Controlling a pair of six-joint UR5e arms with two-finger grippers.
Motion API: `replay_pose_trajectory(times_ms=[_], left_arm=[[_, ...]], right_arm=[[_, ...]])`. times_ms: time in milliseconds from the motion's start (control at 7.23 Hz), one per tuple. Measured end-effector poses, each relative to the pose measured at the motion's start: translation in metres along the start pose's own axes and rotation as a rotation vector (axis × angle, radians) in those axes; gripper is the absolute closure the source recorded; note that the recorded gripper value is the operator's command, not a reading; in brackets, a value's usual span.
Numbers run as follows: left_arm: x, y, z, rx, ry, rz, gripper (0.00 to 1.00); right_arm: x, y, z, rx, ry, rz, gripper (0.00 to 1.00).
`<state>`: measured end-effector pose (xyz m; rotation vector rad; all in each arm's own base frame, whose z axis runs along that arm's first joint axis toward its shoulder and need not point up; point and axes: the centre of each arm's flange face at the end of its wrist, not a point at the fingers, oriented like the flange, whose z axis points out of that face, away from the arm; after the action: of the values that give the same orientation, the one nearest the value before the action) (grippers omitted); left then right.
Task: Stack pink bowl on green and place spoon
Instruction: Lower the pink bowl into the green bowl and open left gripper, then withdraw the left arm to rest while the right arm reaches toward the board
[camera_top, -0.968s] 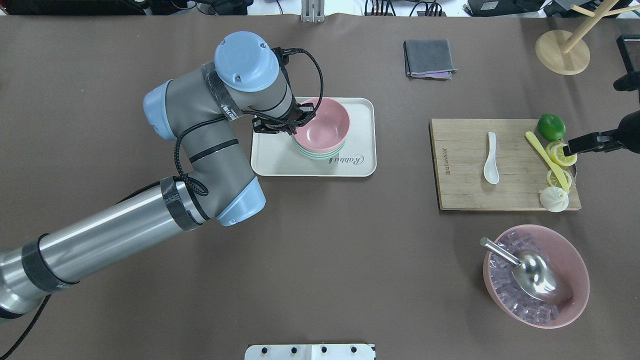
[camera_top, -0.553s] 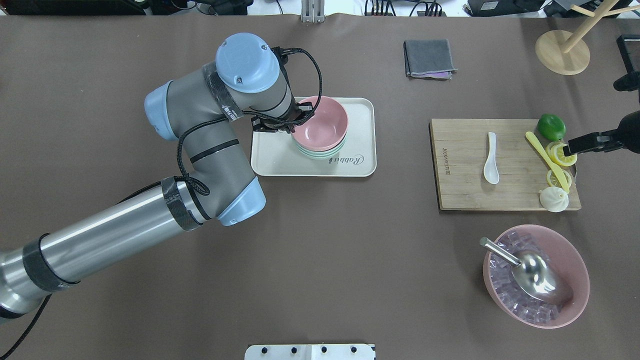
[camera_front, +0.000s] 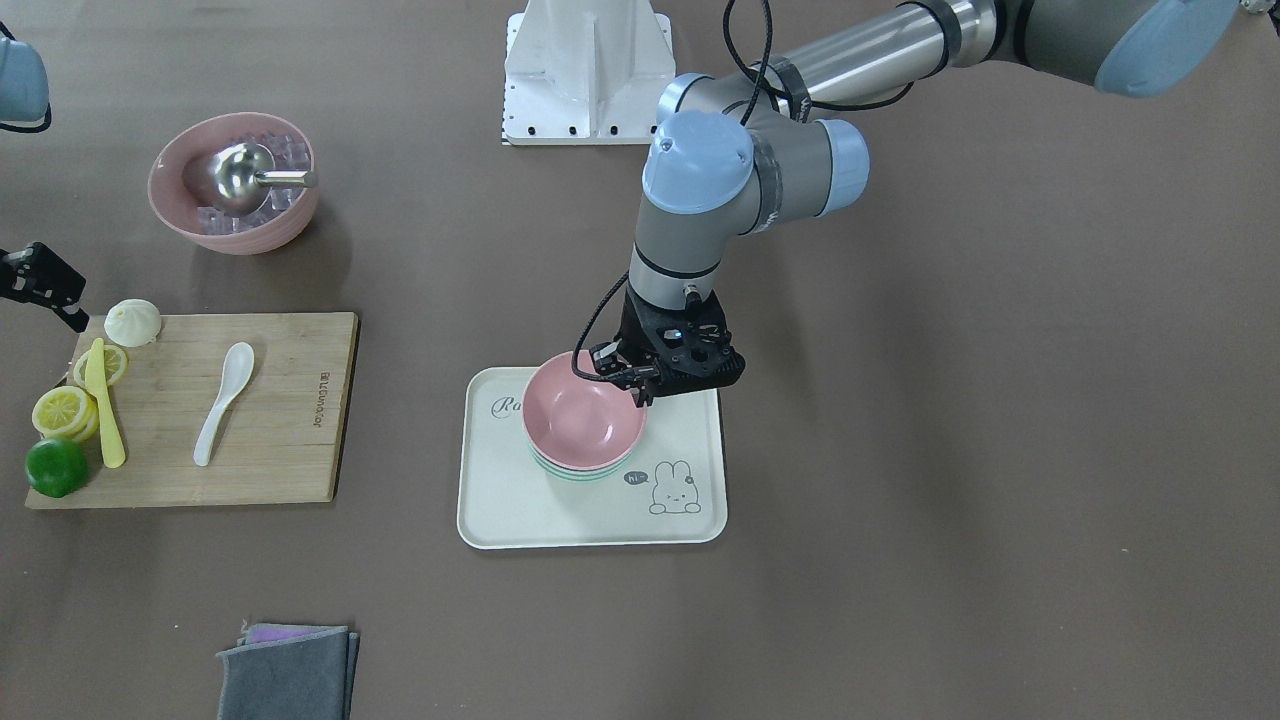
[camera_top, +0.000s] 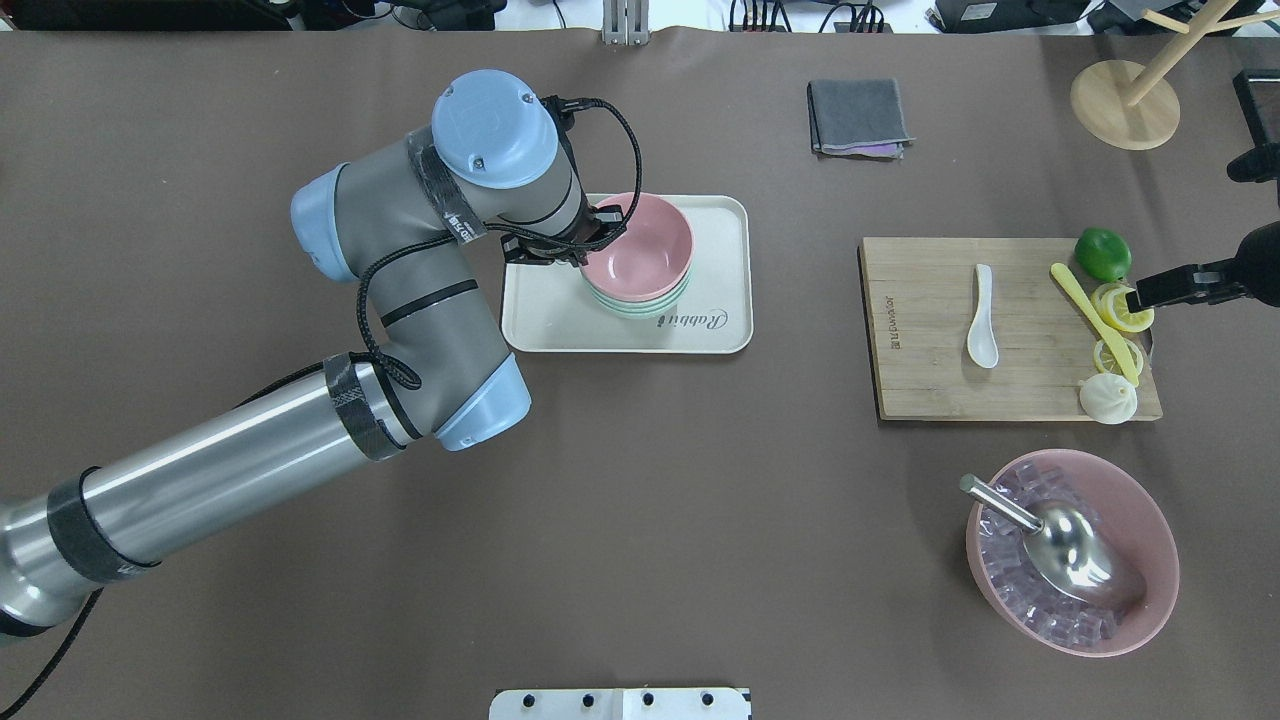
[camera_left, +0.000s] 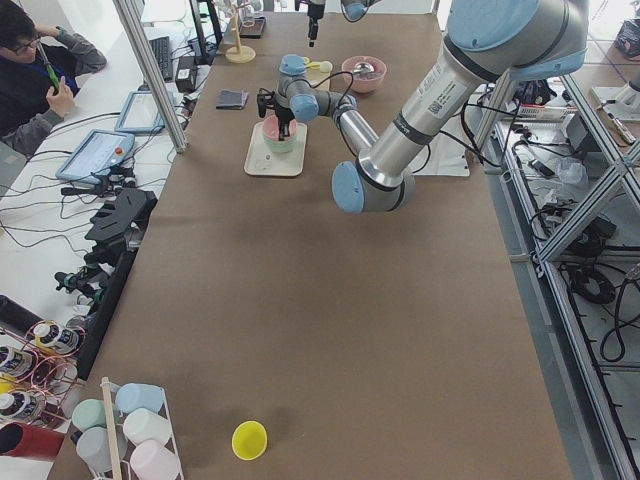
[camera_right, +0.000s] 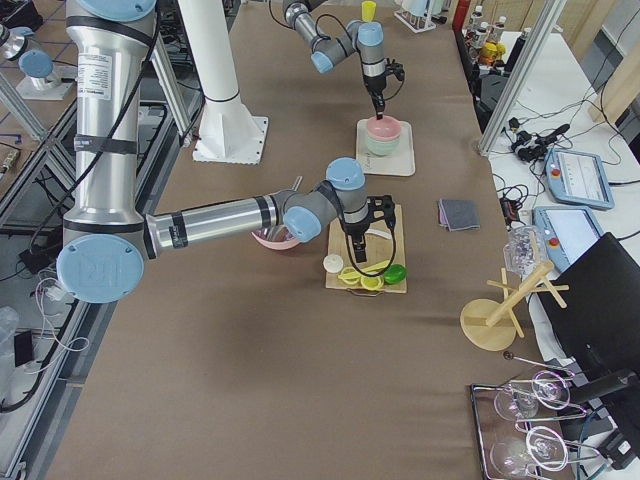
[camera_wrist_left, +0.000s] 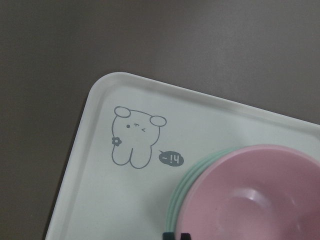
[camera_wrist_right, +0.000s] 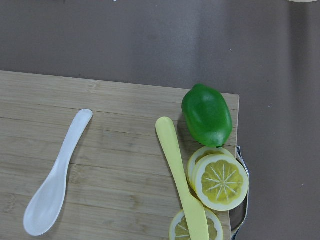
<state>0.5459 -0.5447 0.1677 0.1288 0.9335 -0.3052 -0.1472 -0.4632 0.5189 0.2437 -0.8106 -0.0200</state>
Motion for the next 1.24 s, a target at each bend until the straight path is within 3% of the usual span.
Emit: replay_pose_trajectory(times_ms=[1106,1245], left_arm=[[0.0014,0.0026,0.0022,0.012,-0.003,0.004,0.99],[0.0014,0.0029,0.0025,0.012,-0.003,0.005,0.63]], right_arm=[[0.0001,0.0000,0.0001,0.000,0.000,0.000,0.00],[0.0003,0.0000,0.0003,-0.001,0.000,0.001,0.00]])
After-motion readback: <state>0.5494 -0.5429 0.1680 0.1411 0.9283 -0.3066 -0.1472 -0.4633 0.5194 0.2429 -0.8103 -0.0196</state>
